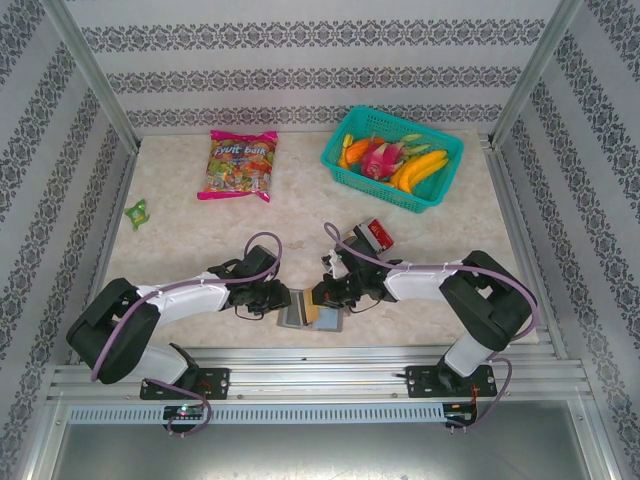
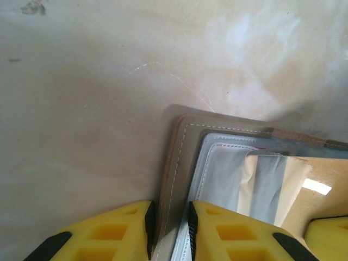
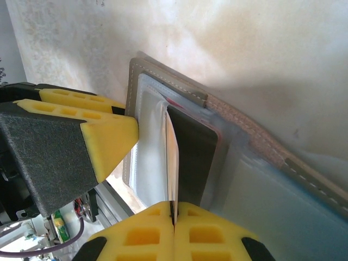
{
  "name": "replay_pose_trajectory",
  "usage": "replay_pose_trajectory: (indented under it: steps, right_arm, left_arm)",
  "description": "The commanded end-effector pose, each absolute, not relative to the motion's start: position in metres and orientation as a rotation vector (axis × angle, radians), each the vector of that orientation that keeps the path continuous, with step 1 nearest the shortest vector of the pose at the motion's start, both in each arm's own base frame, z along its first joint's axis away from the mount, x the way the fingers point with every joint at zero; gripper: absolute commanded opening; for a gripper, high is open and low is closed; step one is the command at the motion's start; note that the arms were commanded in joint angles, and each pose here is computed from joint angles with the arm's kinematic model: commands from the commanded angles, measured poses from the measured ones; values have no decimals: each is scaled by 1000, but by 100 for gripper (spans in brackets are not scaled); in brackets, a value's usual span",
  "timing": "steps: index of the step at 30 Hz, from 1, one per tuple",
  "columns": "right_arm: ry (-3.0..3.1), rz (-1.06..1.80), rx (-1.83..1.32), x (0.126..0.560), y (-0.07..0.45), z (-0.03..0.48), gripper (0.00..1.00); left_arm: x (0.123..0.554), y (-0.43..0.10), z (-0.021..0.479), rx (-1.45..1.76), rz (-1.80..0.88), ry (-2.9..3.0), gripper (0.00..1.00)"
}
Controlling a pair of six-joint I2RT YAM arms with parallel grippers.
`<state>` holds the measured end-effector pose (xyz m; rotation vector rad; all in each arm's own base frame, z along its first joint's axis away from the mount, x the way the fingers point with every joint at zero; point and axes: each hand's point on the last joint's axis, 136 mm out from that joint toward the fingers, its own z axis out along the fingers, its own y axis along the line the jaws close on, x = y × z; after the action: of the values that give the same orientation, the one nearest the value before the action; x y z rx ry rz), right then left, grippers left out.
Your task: Put the credit cards into the card holder
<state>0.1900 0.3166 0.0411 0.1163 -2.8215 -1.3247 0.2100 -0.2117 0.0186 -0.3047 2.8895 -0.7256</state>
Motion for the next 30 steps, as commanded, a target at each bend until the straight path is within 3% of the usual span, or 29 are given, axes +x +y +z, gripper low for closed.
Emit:
replay_pose_trajectory:
  steps: [1, 15, 24, 30]
  right_arm:
    - [-2892, -1301, 45, 200, 308, 32, 0]
    - [-2868, -1371, -20, 195, 337, 31, 4]
    - [-2968, -1229, -9, 193, 309, 36, 29]
    - [-2947, -1212, 4, 186, 309, 33, 27]
  left_arm:
    - [206, -216, 18, -253, -742, 2876, 27]
    - [207, -218, 21, -259, -759, 2867, 28]
    - [206, -214, 21, -267, -747, 2860, 28]
    - [206, -215, 21, -266, -751, 2859, 28]
